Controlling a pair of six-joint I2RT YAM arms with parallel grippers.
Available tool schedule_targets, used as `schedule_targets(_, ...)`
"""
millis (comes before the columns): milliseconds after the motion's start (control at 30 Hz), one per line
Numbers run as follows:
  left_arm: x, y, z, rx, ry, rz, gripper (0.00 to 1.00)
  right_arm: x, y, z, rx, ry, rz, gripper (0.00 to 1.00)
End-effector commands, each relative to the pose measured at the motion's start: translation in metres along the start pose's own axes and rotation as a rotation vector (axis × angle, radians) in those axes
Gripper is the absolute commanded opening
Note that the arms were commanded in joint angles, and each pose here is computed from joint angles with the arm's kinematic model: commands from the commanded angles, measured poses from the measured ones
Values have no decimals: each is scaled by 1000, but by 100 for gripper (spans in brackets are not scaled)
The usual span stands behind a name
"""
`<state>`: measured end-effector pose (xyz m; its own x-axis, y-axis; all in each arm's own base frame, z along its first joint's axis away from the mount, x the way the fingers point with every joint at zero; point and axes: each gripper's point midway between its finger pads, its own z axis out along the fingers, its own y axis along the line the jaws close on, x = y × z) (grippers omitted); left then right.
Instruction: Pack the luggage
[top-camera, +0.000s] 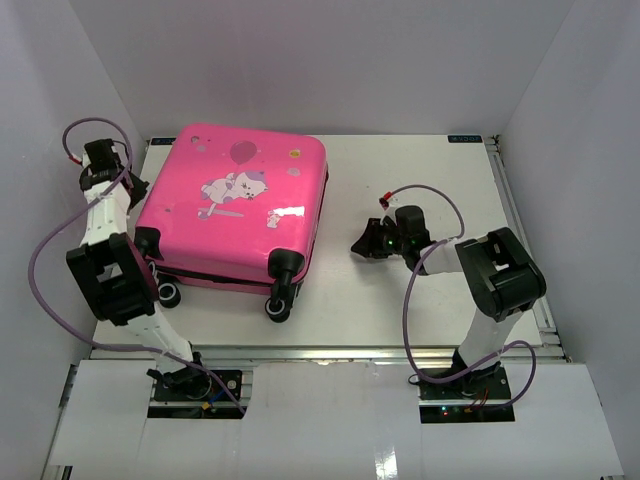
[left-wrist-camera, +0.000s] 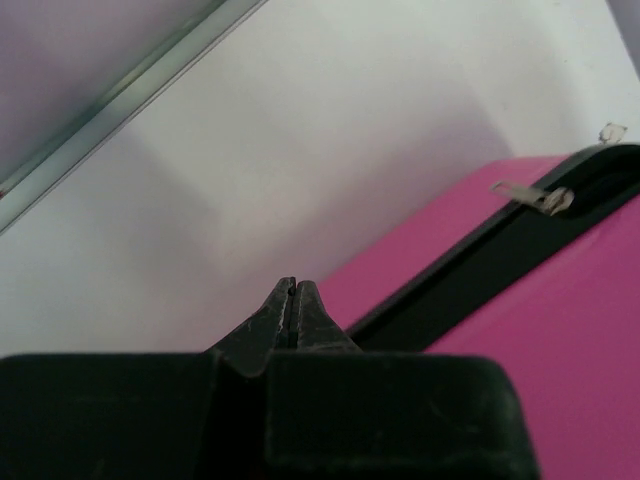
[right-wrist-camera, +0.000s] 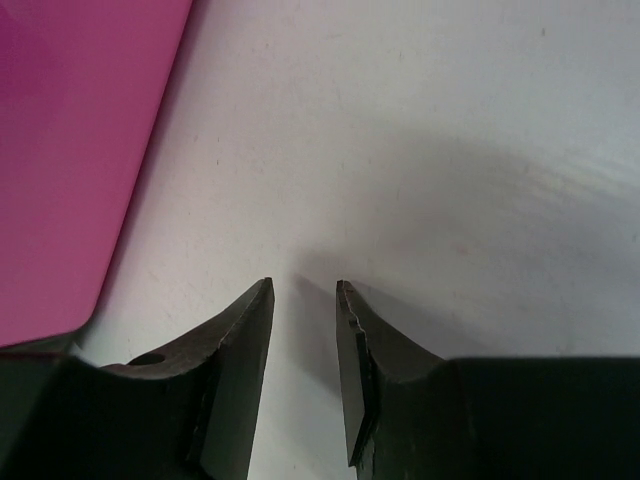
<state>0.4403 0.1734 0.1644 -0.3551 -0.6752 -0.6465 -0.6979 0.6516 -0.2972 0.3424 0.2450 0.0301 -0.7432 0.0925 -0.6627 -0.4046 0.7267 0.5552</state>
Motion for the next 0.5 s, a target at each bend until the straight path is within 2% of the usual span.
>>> schedule_targets(0,21,-40,25,168,147,52,0,-20,6,19,18,3,-31,38)
schedule_targets(67,48,-60,42,243,247,76,0,-22,11,26,27,4,-40,37)
schedule_targets(167,73,-88,58,282,307,128,0,-18,16,29,37,6,-55,37)
schedule_targets(300,100,-139,62,320,329,259,0,-11,26,29,39,17,-98,37)
schedule_targets(467,144,-183,75,414,404,331,0,5,36,17,44,32,-137,37)
